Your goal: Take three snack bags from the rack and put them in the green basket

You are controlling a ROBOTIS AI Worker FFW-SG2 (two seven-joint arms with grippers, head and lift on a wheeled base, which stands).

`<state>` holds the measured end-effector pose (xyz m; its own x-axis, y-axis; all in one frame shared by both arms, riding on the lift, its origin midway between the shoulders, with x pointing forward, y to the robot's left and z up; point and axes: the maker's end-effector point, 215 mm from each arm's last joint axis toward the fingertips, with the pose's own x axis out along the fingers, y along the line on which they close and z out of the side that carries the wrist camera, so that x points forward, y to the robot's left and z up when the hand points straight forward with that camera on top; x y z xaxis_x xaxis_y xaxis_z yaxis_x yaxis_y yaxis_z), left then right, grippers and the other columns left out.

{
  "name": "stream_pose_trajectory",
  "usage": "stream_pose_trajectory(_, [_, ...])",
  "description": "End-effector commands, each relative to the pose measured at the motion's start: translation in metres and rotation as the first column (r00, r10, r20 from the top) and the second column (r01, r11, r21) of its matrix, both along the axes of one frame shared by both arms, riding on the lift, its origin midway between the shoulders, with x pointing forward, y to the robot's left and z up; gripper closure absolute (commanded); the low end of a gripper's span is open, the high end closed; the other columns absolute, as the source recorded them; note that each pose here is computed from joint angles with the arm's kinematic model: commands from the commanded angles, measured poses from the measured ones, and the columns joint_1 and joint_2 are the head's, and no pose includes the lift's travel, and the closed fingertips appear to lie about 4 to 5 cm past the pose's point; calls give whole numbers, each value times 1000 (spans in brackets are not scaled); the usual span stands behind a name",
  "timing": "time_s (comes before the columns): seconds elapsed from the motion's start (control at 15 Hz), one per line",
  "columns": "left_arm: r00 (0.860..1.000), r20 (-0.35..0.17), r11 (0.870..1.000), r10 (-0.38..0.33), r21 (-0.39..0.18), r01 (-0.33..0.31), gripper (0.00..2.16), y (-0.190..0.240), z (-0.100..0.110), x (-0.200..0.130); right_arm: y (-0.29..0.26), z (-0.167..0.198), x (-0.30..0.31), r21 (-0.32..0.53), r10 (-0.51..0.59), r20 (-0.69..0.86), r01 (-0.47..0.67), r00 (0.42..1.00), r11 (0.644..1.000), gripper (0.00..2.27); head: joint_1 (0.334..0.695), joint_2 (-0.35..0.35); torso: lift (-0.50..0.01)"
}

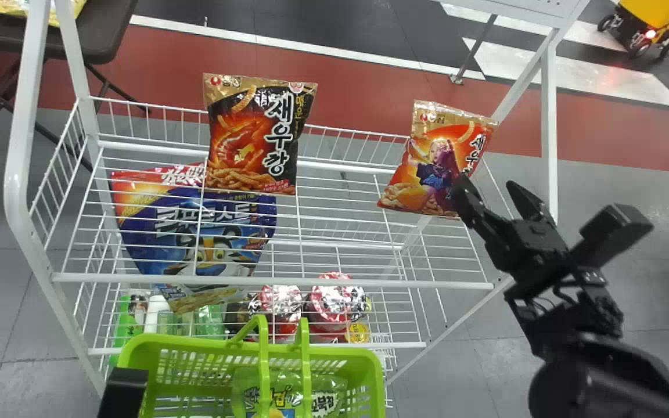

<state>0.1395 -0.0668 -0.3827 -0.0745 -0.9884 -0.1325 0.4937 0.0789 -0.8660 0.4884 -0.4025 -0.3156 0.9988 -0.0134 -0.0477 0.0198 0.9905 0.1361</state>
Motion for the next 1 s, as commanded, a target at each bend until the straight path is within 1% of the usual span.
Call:
stream_pose_trajectory(0.0, [1000, -1, 1000, 1, 1, -1, 1305, 2, 0, 1, -3, -6, 26, -34, -9, -36, 8, 999, 999, 66, 695, -350, -9])
stream_pose_trajectory(0.2, [1000, -1, 1000, 2, -2, -2, 1305, 2, -1, 1, 14, -16, 45, -23, 17, -70, -18, 997, 1000, 66, 695, -350, -9])
stream_pose_trajectory(0.4, [1000, -2, 1000, 3, -3, -3, 1305, 3, -1, 2, 16, -36, 65, -39, -13, -122, 8, 992, 999, 66, 695, -350, -9])
stream_pose_trajectory(0.53, [1000, -1, 1000, 3, -5, -3, 1305, 3, -1, 2, 17, -57, 79, -40, -29, -191, 21, 981, 999, 66, 695, -350, -9])
stream_pose_trajectory(0.67, [1000, -4, 1000, 1, -5, -1, 1305, 5, -1, 2, 16, -67, 85, -55, -50, -219, 39, 974, 998, 87, 695, -350, -9])
stream_pose_trajectory(0.73, [1000, -4, 1000, 4, -6, -4, 1305, 6, -1, 3, 13, -75, 83, -51, -53, -247, 42, 968, 998, 390, 695, -350, -9])
stream_pose_trajectory(0.8, [1000, -4, 1000, 9, -9, -9, 1305, 9, -1, 6, 13, -78, 83, -46, -48, -259, 37, 965, 998, 930, 695, -350, -9])
stream_pose_trajectory(0.87, [1000, -4, 1000, 14, -10, -14, 1305, 10, -1, 7, 16, -92, 79, -29, -32, -308, 25, 951, 999, 1804, 695, -350, -9])
stream_pose_trajectory(0.93, [1000, -1, 1000, 16, -9, -16, 1305, 11, 0, 9, 19, -97, 76, -4, -5, -329, 4, 944, 1000, 2108, 695, -350, -9])
